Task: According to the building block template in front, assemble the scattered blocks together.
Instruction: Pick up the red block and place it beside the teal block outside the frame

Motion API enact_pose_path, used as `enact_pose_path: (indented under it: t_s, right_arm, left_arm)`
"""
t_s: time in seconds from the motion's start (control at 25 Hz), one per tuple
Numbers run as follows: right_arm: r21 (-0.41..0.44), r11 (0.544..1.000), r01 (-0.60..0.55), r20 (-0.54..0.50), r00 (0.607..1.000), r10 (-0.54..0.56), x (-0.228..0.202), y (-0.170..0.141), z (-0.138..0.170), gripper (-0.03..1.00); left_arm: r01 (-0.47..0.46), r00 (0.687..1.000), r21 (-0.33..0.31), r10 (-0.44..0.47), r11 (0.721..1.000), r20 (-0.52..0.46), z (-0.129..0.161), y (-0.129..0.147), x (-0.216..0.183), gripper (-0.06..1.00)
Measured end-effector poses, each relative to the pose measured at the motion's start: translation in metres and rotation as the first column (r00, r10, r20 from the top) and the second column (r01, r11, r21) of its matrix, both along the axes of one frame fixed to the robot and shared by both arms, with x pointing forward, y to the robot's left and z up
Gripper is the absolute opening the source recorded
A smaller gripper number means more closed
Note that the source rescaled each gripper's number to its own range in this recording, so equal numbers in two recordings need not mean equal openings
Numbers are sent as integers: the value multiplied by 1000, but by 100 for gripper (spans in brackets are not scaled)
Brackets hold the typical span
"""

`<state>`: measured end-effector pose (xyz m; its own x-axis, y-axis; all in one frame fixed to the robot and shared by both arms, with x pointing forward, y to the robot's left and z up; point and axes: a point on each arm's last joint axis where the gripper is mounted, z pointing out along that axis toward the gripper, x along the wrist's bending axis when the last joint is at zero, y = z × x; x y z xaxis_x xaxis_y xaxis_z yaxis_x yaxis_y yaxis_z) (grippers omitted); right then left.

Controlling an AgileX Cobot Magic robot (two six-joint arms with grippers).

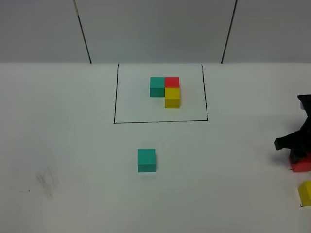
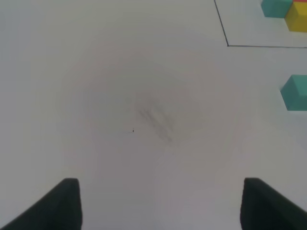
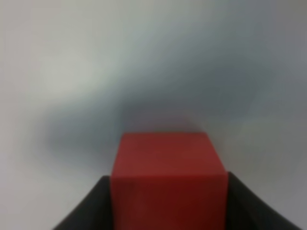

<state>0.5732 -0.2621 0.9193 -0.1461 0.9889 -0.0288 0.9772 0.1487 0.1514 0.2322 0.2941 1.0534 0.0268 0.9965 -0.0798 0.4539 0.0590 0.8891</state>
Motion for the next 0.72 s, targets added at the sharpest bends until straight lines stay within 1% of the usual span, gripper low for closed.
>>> enact_pose_path:
  t_s: [0.04, 0.2, 0.28, 0.32, 0.4, 0.48, 0.56, 0.64, 0.72]
  right_arm:
    - [-4, 1000, -18, 24, 1000, 18, 0, 0, 10, 22]
    - [-8, 996, -86, 140, 986, 86, -5, 10, 67, 22]
    - [-13, 987, -160, 164, 974, 160, -11, 20, 92, 22]
    - [-16, 977, -213, 168, 963, 213, -14, 27, 101, 22]
    - [-14, 943, -333, 146, 932, 331, -20, 43, 114, 22]
    - [4, 885, -467, 135, 877, 462, -25, 64, 123, 22]
    - [16, 805, -593, 138, 799, 586, -32, 84, 127, 22]
    - [12, 711, -703, 151, 704, 694, -41, 107, 128, 22]
    - [-4, 605, -796, 145, 598, 788, -51, 129, 126, 22]
  left_arm:
    - [0, 1000, 0, 0, 1000, 0, 0, 0, 0, 56]
    - [0, 1000, 0, 0, 1000, 0, 0, 0, 0, 56]
    - [0, 1000, 0, 0, 1000, 0, 0, 0, 0, 56]
    - [0, 1000, 0, 0, 1000, 0, 0, 0, 0, 56]
    - [0, 1000, 0, 0, 1000, 0, 0, 0, 0, 56]
    - [0, 1000, 0, 0, 1000, 0, 0, 0, 0, 56]
    - [0, 1000, 0, 0, 1000, 0, 0, 0, 0, 56]
    - [0, 1000, 0, 0, 1000, 0, 0, 0, 0, 56]
    - [0, 1000, 0, 0, 1000, 0, 0, 0, 0, 56]
